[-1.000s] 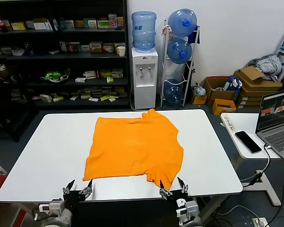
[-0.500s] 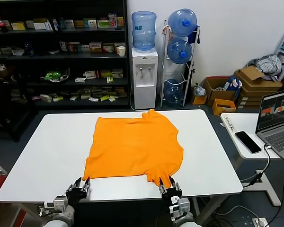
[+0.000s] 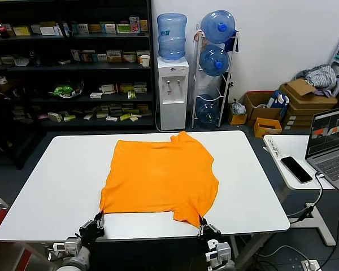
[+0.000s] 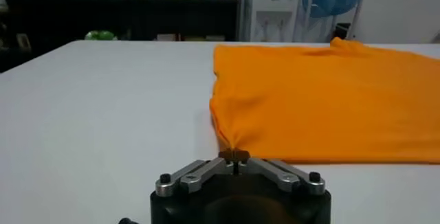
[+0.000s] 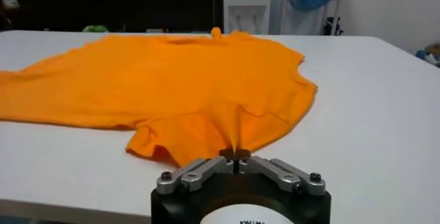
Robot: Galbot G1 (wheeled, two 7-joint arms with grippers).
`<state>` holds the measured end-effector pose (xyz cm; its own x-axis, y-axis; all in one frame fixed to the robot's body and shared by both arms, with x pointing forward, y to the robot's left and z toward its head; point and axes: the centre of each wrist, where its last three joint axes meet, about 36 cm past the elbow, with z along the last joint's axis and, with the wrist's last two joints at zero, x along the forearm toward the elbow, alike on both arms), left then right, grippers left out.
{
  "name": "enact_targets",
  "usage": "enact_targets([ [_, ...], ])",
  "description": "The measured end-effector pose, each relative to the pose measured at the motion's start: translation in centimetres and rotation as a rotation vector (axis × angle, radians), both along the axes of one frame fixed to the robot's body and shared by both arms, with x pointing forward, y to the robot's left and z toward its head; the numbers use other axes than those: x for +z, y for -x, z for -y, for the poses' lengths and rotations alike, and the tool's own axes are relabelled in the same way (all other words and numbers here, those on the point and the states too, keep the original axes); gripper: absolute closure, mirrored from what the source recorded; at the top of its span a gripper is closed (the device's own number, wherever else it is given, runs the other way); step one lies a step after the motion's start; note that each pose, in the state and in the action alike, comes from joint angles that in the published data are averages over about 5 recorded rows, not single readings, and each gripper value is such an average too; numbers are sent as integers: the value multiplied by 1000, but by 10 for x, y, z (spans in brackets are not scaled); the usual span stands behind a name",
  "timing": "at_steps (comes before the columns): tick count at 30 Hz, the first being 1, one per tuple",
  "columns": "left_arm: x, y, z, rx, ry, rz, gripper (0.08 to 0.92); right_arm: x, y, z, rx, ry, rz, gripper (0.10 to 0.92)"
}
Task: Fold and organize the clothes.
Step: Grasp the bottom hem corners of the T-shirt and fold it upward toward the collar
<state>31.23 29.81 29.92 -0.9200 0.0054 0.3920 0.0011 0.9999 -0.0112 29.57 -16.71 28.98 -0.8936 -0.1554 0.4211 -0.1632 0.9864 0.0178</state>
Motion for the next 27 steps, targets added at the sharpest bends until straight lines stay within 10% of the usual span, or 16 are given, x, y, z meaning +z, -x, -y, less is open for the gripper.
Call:
enact_targets([
  [17,65,53,16,-21,30,1,908,65,45,30,-81,-1,45,897],
  [27,58,9,8,-77,48,30,908,72,-12,30,-104,-18,55,897],
])
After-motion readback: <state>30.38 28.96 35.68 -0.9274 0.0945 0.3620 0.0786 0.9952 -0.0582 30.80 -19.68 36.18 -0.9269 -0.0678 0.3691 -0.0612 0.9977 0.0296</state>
